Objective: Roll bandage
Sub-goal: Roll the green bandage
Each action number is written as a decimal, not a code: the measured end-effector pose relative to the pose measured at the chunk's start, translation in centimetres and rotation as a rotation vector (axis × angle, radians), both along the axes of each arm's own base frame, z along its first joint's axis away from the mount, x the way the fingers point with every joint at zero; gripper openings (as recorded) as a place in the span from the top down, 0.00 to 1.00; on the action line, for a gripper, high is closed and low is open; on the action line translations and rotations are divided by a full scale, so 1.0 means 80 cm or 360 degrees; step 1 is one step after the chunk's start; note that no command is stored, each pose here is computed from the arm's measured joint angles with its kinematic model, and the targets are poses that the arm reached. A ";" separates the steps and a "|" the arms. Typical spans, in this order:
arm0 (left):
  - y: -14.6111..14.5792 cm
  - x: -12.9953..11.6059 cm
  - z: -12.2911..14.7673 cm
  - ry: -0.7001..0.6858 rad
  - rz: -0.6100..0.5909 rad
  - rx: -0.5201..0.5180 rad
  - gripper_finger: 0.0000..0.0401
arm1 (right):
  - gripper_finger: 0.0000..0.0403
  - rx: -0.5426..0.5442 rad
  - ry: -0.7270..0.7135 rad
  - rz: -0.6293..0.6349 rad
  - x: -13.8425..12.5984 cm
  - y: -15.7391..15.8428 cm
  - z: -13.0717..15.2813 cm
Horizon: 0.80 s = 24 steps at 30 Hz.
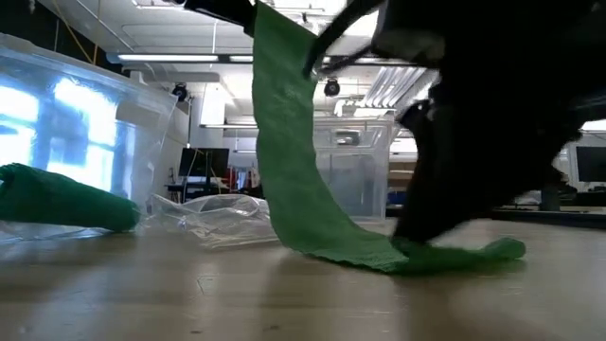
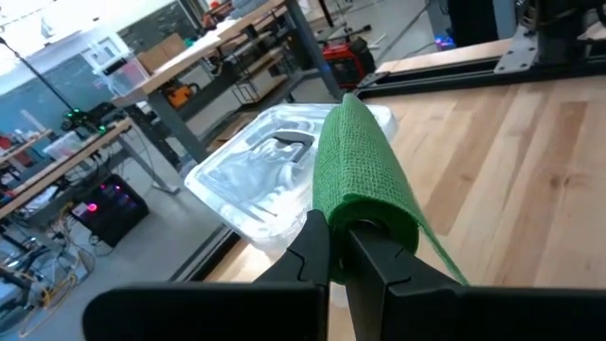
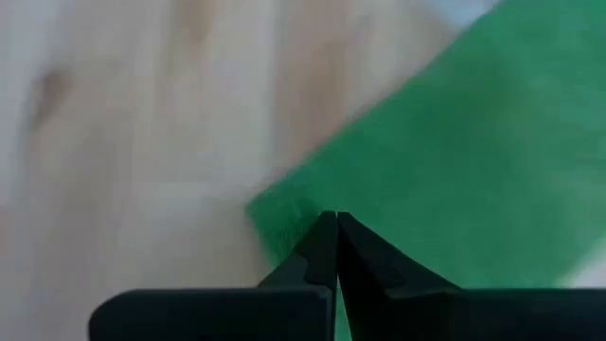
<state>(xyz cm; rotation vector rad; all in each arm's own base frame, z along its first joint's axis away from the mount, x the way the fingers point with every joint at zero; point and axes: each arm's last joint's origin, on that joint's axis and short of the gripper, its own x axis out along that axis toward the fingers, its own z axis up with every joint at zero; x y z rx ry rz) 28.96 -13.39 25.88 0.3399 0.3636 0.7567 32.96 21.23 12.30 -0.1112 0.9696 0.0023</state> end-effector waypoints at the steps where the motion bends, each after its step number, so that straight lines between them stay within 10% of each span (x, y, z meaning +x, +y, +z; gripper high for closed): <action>1: 0.000 0.000 0.000 0.0005 -0.0007 -0.0004 0.99 | 1.00 0.0047 0.0026 0.0032 0.001 -0.001 -0.001; 11: 0.007 -0.009 -0.008 0.0097 0.0095 0.0122 0.99 | 1.00 0.0168 0.0219 0.0118 -0.047 0.045 0.002; 24: -0.001 -0.007 -0.004 -0.0067 0.0075 -0.0020 0.99 | 1.00 -0.0216 -0.0260 0.0012 -0.062 0.072 0.033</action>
